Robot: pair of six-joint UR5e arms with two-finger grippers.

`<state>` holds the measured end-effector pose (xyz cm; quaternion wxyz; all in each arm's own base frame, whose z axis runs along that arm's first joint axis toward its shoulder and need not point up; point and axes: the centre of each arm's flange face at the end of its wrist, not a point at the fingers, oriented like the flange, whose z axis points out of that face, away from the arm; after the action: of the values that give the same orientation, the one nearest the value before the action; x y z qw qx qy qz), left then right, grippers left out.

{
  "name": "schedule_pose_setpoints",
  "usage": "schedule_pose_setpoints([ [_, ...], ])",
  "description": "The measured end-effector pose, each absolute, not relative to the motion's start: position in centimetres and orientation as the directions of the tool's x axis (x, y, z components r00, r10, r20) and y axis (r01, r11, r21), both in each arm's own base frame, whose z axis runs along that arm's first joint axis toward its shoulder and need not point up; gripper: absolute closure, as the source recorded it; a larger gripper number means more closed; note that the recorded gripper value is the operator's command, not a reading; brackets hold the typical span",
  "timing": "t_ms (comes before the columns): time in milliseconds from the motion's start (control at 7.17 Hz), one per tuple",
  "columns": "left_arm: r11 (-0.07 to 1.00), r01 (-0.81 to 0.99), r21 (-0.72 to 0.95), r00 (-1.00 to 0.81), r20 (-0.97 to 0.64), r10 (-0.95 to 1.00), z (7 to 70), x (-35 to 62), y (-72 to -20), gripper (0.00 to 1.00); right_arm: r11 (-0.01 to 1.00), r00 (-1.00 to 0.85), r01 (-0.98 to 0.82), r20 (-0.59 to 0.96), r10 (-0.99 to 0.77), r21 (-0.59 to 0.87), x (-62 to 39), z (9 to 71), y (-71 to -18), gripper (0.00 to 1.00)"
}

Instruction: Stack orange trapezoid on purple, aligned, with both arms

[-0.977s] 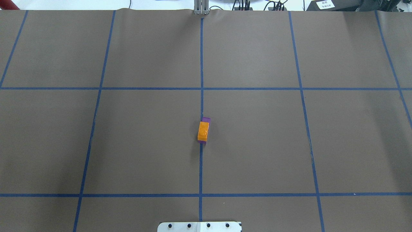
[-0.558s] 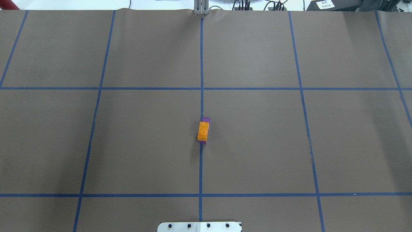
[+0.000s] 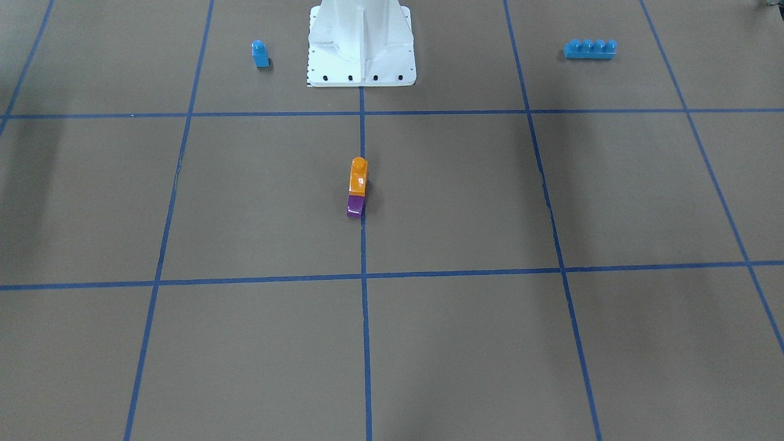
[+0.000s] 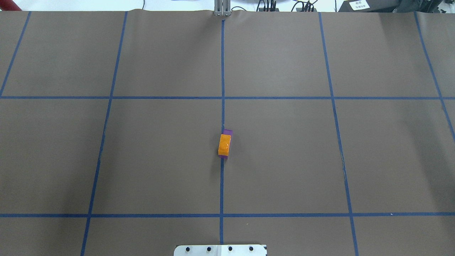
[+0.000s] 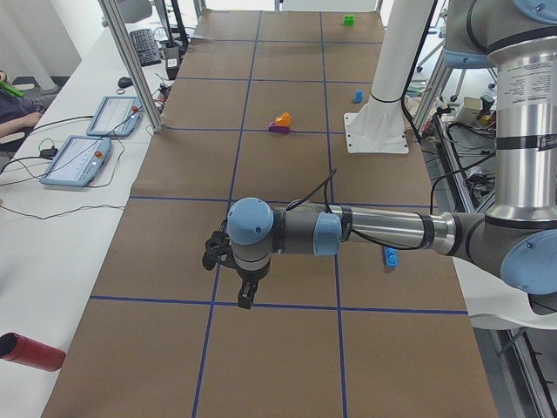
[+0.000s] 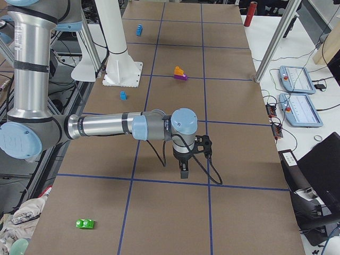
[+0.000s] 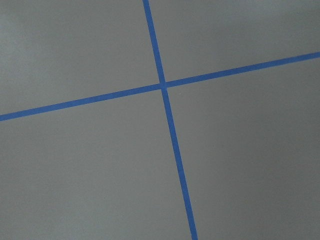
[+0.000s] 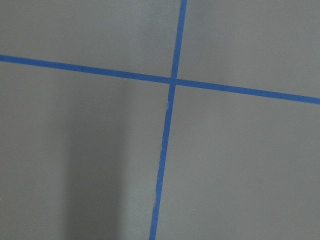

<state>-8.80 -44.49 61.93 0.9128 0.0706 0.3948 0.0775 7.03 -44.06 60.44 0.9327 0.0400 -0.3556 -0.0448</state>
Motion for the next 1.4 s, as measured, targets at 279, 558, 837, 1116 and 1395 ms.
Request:
schedule_pose_setpoints([
  [279,0.978,-0.086,0.189,0.676,-0.71,0.197,61.97,-8.8,-44.48,0.0,0.993,0.73,0.057,0.674,-0.114,0.107,6.78,60.32,-44.06,0.0],
  [558,0.978,-0.086,0.188,0.676,-0.711,0.196,62.02,-8.78,-44.44,0.0,0.992,0.725,0.059,0.679,-0.118,0.109,6.62,60.27,-44.09,0.0],
  [837,0.979,-0.085,0.186,0.675,-0.712,0.194,62.09,-8.77,-44.41,0.0,0.992,0.724,0.062,0.679,-0.12,0.11,6.51,60.25,-44.1,0.0],
  [1116,0.979,-0.085,0.185,0.675,-0.712,0.193,62.17,-8.77,-44.4,0.0,0.992,0.724,0.065,0.679,-0.123,0.11,6.4,60.24,-44.12,0.0],
  [1395,0.979,-0.086,0.184,0.675,-0.712,0.193,62.19,-8.77,-44.4,0.0,0.992,0.723,0.067,0.679,-0.124,0.11,6.28,60.22,-44.14,0.0],
])
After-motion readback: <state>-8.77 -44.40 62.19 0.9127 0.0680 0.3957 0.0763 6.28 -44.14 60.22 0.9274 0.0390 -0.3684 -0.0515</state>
